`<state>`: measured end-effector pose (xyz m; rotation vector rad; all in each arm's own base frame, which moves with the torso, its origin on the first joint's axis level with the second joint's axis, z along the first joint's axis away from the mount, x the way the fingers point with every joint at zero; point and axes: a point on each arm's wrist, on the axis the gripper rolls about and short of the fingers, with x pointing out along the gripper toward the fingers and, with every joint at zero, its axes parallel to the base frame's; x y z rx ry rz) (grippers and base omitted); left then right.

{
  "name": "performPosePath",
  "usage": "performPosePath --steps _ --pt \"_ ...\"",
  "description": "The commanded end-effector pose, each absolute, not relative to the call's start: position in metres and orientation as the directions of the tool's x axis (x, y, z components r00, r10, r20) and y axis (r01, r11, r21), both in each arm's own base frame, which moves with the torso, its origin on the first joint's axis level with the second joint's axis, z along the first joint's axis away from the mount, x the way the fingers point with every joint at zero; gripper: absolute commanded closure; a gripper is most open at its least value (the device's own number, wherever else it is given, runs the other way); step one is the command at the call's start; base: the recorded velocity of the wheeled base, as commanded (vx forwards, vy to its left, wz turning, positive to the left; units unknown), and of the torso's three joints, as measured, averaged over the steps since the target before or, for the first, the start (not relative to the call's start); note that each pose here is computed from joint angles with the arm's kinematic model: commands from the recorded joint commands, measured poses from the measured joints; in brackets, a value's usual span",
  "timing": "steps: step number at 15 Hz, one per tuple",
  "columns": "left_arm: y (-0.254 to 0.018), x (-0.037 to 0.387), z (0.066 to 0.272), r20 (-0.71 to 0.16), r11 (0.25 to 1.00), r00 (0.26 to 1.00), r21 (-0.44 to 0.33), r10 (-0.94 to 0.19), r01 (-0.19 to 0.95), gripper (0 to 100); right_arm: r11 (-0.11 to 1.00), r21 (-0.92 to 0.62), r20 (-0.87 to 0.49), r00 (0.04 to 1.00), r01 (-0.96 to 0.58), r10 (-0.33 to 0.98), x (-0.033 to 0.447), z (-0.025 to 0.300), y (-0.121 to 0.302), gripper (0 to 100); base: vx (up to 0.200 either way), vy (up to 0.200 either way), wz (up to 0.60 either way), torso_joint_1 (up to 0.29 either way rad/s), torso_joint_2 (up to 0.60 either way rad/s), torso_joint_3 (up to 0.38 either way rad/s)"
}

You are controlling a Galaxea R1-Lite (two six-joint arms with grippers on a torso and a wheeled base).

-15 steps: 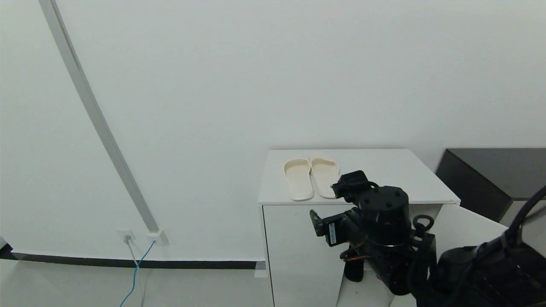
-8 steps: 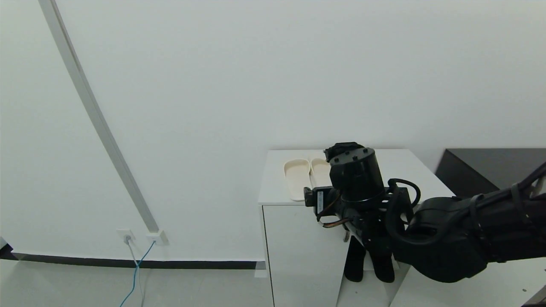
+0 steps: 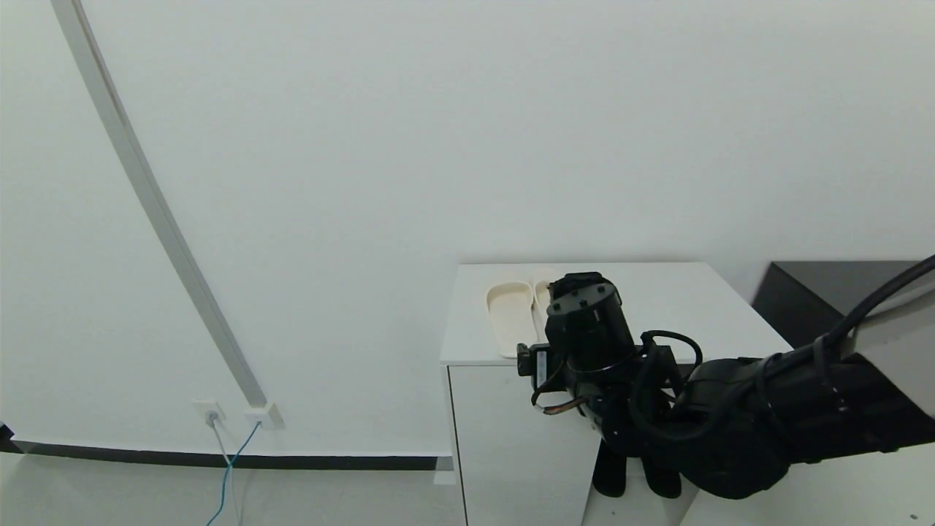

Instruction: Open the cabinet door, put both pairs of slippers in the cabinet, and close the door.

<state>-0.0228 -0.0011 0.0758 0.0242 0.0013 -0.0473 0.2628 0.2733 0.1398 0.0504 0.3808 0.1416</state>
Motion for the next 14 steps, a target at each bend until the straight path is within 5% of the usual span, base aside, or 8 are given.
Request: performPosePath --steps 1,14 --pt "-0.001 -0.023 0.076 -0.003 0.999 0.999 0.023 -0.048 0.048 100 0.990 0.058 -0.388 0.911 -0.127 0.140 0.266 0.127 0.277 0 0.000 0.000 0.00 0.000 0.00 0.000" --pt "-0.001 -0.023 0.076 -0.002 0.999 0.999 0.021 -0.043 0.043 100 0.993 0.066 -0.291 0.950 -0.094 0.110 0.372 0.081 0.292 0 0.000 0.000 0.00 0.000 0.00 0.000"
